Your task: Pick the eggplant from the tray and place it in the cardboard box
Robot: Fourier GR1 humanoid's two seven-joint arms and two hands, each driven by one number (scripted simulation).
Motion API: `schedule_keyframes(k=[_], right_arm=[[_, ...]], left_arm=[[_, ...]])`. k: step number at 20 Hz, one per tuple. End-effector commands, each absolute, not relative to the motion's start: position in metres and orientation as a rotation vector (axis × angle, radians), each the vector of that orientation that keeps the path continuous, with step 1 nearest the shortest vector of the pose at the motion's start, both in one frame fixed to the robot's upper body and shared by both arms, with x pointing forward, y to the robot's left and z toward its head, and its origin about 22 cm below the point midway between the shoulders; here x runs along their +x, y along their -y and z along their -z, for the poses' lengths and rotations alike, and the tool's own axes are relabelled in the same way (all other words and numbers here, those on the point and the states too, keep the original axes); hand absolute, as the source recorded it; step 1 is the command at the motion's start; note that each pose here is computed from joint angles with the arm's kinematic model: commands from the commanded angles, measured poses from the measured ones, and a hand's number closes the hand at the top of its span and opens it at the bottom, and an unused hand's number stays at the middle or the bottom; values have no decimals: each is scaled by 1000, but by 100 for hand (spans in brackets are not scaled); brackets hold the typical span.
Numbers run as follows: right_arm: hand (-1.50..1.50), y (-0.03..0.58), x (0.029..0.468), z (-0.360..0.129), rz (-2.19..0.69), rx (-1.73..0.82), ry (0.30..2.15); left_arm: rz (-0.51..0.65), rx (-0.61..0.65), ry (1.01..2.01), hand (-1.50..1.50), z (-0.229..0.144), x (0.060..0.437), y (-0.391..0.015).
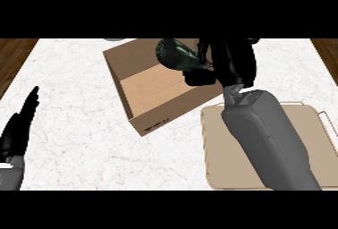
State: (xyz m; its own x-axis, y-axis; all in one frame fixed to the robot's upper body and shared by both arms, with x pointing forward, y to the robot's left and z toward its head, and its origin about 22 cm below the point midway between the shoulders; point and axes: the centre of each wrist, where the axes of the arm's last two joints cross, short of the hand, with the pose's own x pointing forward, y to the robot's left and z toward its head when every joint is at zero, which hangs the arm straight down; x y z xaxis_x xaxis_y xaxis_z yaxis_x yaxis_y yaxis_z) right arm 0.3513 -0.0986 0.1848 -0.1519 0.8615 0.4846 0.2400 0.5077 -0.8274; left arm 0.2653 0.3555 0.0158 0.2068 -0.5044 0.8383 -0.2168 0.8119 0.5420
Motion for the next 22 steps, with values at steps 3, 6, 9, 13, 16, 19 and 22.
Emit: schedule_keyframes(k=[3,6,9,13,16,19,22], right_arm=[[150,82,400,-184,-623,-827,1619],[150,64,414,-180,-623,-797,1614],[150,67,433,-180,-639,-792,1599],[150,55,446,-173,-622,-814,1565],[150,62,450,-143,-664,-891,1491],[150,64,452,-135,-535,-867,1425],[-150,66,455,-132,-500,-781,1365]], left_arm=[[243,628,1391,0,-20,267,-351],[229,635,1390,0,-31,282,-347],[232,630,1380,0,-9,261,-349],[248,633,1411,0,-26,291,-347],[265,593,1425,0,-33,286,-338],[260,606,1415,0,-22,280,-340],[260,612,1435,0,-32,292,-329]])
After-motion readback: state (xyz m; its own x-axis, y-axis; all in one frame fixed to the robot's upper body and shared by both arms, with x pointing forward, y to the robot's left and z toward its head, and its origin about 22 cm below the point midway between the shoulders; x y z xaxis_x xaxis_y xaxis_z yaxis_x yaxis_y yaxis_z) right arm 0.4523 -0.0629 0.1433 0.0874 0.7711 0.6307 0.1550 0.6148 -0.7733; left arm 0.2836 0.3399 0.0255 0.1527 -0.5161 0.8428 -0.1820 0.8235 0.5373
